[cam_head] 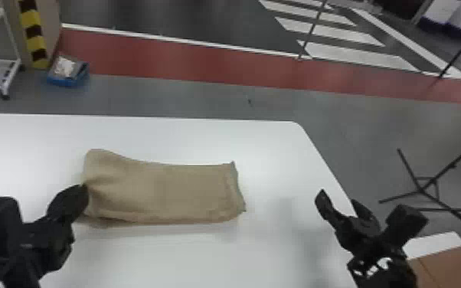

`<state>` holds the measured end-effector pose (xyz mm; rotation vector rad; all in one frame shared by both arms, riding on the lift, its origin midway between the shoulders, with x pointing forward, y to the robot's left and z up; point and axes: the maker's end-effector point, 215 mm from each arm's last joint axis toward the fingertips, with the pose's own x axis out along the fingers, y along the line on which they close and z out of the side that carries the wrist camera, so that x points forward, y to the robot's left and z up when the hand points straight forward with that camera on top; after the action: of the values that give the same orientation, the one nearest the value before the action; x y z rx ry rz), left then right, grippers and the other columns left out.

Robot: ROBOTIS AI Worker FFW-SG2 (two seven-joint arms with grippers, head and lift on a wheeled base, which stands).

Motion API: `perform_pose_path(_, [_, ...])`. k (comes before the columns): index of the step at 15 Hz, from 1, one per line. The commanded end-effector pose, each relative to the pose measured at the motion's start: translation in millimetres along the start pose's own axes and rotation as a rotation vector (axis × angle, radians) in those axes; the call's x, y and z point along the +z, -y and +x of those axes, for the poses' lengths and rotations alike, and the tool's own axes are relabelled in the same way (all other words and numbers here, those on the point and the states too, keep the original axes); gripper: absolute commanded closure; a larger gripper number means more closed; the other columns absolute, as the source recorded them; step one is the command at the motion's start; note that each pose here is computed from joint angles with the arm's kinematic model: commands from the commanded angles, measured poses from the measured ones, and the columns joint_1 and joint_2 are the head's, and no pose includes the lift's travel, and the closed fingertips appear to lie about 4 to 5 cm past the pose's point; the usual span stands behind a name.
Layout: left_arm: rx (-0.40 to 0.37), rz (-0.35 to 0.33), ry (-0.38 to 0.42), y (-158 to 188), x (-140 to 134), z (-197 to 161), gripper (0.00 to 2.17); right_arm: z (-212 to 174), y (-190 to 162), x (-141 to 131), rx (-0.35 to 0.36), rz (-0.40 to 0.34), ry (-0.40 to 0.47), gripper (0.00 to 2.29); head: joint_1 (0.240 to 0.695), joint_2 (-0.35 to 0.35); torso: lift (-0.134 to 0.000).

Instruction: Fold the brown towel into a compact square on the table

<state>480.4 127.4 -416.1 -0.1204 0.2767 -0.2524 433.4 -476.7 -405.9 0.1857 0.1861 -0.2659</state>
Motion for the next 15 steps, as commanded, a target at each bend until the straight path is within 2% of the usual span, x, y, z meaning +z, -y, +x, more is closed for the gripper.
perform_pose_path(1, [-0.001, 0.015, -0.022, -5.8, -7.9, -19.4, 1.73, 3.5, -10.6, -1.5, 0.016, 0.006, -0.001, 0.08, 0.695, -0.35, -0.123])
perform_pose_path(3, [-0.013, 0.019, -0.054, -1.8, -19.4, -24.7, 1.73, 6.0, -19.9, -3.5, 0.03, 0.005, -0.004, 0.08, 0.695, -0.35, -0.123])
perform_pose_path(5, [-0.009, 0.028, -0.049, -2.8, -17.5, -24.1, 1.72, 6.6, -29.2, -6.6, 0.044, 0.008, -0.008, 0.09, 0.695, -0.35, -0.123])
perform_pose_path(6, [-0.008, 0.034, -0.044, -3.0, -15.7, -24.1, 1.55, 6.7, -32.3, -8.9, 0.049, 0.01, -0.015, 0.09, 0.695, -0.35, -0.123])
perform_pose_path(7, [-0.01, 0.049, -0.039, -2.6, -12.8, -26.2, 1.14, 7.0, -35.0, -9.6, 0.054, 0.01, -0.022, 0.09, 0.695, -0.35, -0.123])
perform_pose_path(8, [-0.017, 0.084, -0.031, -0.2, -7.3, -31.0, 0.64, 7.4, -40.9, -11.3, 0.065, 0.011, -0.034, 0.08, 0.695, -0.35, -0.123])
perform_pose_path(10, [-0.013, 0.139, -0.011, -3.3, 7.0, -44.2, 0.25, 12.4, -61.9, -8.0, 0.102, -0.013, -0.048, 0.06, 0.695, -0.35, -0.123])
perform_pose_path(12, [0.005, 0.15, -0.011, -11.0, 14.9, -53.8, 0.17, 20.5, -84.2, -13.8, 0.133, -0.036, -0.082, 0.07, 0.695, -0.35, -0.123])
perform_pose_path(15, [0.046, 0.164, 0.021, -25.5, 24.0, -55.3, 0.13, 21.2, -106.4, -14.6, 0.163, -0.042, -0.088, 0.09, 0.695, -0.29, -0.123])
